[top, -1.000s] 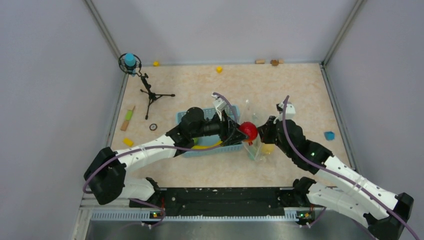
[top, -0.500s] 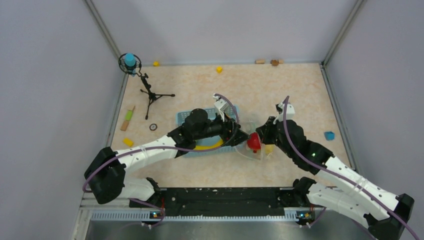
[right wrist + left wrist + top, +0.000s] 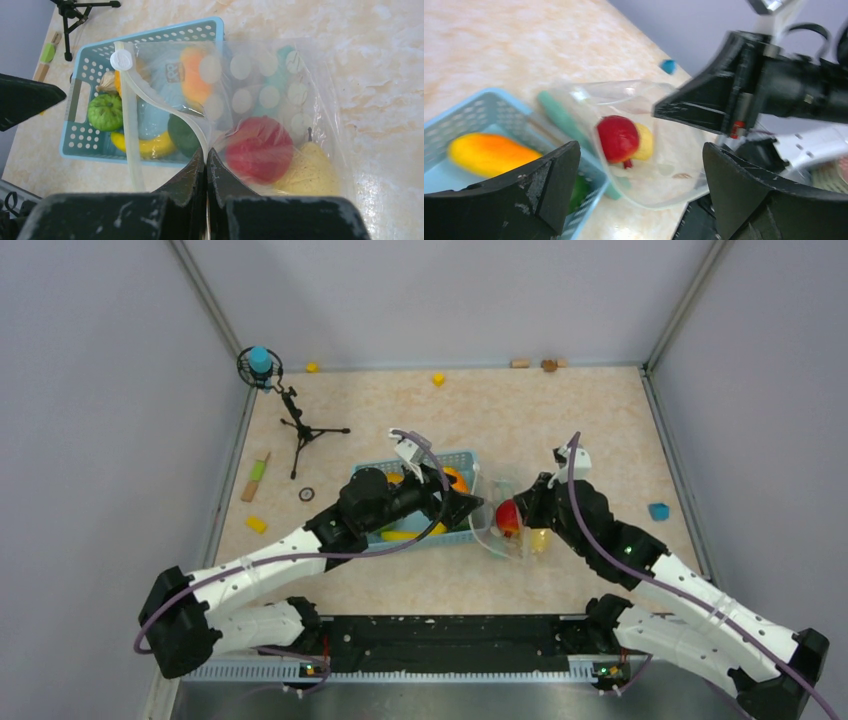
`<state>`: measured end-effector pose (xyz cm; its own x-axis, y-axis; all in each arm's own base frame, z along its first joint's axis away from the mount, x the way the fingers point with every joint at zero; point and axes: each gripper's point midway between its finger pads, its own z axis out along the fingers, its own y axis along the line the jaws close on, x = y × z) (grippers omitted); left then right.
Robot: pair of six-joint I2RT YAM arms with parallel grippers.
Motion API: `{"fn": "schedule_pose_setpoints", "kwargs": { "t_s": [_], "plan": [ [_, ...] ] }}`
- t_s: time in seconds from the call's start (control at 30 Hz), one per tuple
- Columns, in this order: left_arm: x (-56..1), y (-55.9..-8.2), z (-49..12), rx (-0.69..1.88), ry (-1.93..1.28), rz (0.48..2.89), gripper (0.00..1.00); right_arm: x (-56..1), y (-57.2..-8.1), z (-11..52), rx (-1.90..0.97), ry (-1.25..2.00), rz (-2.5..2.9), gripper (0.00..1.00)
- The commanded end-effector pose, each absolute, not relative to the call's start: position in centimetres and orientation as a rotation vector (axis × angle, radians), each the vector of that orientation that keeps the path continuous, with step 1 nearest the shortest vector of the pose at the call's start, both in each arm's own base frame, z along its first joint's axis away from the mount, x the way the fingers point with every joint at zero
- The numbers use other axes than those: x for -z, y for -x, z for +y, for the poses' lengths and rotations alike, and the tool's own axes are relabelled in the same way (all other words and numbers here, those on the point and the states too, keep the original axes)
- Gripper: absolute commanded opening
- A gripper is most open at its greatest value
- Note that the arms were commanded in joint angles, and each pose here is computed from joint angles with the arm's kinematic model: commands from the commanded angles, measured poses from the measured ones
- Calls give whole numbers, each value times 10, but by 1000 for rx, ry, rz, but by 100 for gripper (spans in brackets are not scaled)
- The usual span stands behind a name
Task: Place the food in the zip-top bag and seal the zipper
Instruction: Pick up the fake fruit from the bin.
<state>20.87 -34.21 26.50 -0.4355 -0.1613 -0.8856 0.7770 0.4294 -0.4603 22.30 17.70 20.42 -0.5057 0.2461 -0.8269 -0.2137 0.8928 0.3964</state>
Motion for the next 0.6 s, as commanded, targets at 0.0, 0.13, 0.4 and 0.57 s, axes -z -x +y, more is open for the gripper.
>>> {"fn": "schedule_pose_setpoints", "kwargs": {
  "t_s": [0.0,0.13,0.4,0.57],
  "plan": [
    [-253,-252,-296,902,-239,1725,97,-225,-232,167,-531,-84,1949,0],
    [-226,-273,-272,788,-126,1834,97,-227,-239,146,-402,-160,1940,0],
    [-178,-297,-265,895,-104,1995,97,-243,-255,117,-200,-282,1884,0],
    [-158,-304,-265,849,-117,2029,97,-229,-250,111,-129,-213,1937,0]
  ]
}}
